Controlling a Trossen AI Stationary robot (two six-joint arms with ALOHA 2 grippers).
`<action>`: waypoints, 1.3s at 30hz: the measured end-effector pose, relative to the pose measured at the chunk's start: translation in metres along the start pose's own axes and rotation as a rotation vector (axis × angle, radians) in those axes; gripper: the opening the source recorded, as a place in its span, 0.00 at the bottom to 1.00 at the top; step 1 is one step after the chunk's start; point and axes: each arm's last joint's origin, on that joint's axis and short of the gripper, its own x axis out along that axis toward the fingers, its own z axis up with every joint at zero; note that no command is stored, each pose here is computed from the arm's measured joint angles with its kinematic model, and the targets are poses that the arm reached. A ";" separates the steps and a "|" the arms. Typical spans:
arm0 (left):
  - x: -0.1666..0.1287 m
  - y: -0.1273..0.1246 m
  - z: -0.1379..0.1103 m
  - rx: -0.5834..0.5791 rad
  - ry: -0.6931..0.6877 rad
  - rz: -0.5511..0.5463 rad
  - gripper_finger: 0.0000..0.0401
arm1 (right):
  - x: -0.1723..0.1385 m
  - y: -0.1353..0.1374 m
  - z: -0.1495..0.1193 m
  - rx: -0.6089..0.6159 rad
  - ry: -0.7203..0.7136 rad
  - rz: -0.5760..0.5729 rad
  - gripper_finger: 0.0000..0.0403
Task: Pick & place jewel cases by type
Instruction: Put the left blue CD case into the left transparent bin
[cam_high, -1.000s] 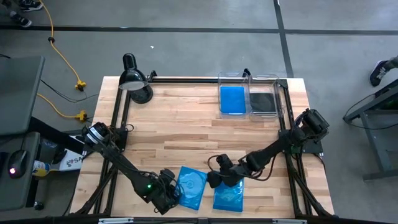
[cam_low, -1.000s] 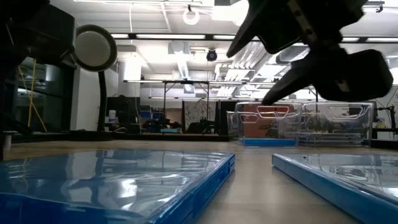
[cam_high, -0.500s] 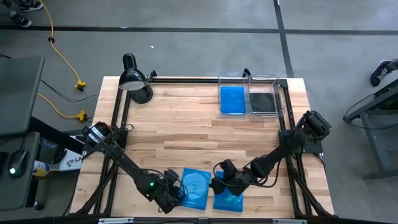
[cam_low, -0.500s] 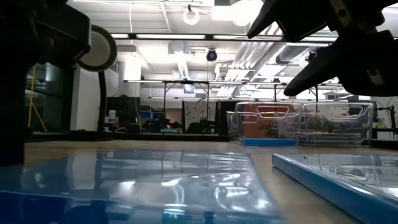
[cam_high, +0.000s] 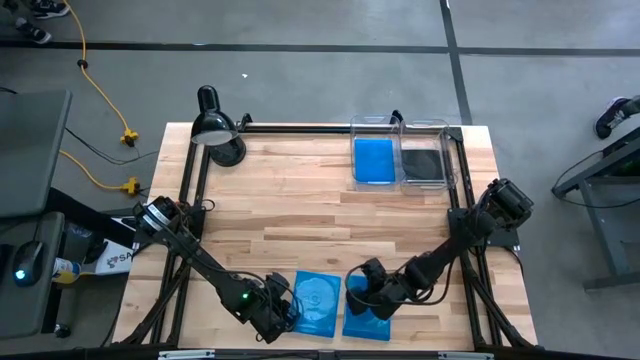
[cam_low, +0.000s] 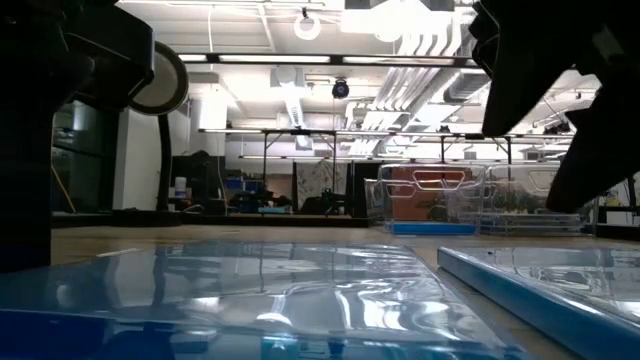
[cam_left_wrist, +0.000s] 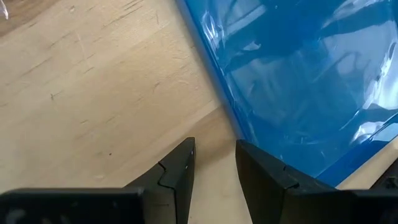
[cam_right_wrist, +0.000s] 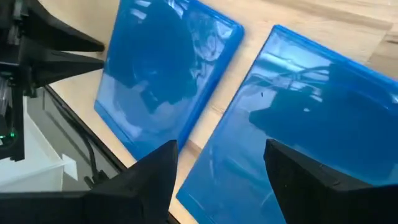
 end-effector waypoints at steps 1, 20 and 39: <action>0.000 0.000 0.000 0.000 0.000 0.000 0.29 | 0.000 -0.001 -0.001 -0.001 -0.001 -0.004 0.56; 0.000 0.001 0.000 0.007 -0.008 0.008 0.29 | 0.032 0.005 0.003 0.005 -0.020 0.121 0.56; 0.000 0.001 0.000 0.008 -0.009 0.012 0.29 | 0.019 -0.022 0.001 -0.028 0.183 -0.226 0.56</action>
